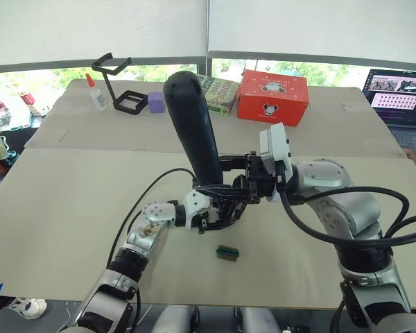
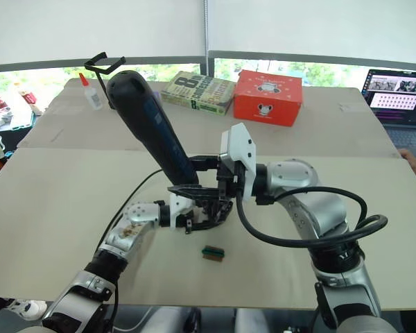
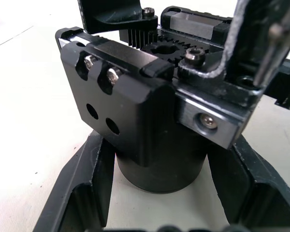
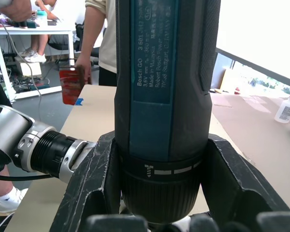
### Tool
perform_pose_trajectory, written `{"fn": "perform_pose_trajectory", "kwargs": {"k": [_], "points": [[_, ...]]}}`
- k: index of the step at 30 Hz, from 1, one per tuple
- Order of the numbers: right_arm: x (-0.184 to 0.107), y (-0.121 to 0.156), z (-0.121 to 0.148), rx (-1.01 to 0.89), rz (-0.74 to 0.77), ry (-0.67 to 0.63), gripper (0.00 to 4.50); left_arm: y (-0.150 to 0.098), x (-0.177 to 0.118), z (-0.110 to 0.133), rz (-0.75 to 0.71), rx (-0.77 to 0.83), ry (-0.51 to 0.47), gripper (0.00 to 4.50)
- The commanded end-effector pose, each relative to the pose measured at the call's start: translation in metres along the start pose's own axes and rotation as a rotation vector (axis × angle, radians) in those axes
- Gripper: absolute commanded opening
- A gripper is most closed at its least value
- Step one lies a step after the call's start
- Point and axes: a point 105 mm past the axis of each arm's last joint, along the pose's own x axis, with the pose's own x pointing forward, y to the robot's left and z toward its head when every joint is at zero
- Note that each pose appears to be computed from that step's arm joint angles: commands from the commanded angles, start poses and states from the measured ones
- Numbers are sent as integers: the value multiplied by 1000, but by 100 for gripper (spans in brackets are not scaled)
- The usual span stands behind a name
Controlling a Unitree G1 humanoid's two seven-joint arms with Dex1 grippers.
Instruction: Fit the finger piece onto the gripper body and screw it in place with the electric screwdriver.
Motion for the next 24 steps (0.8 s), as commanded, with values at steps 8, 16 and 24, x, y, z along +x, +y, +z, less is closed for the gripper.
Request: {"fn": "perform_pose_trajectory", "kwargs": {"k": [8, 16, 24], "points": [[0, 1, 17, -72, 14, -38, 191, 1, -3, 9, -1, 28, -22, 231], [1, 2, 13, -62, 6, -40, 191, 2, -3, 9, -1, 28, -20, 231], [1, 3, 10, -52, 5, -39, 191, 2, -4, 9, 1, 27, -19, 231]]}}
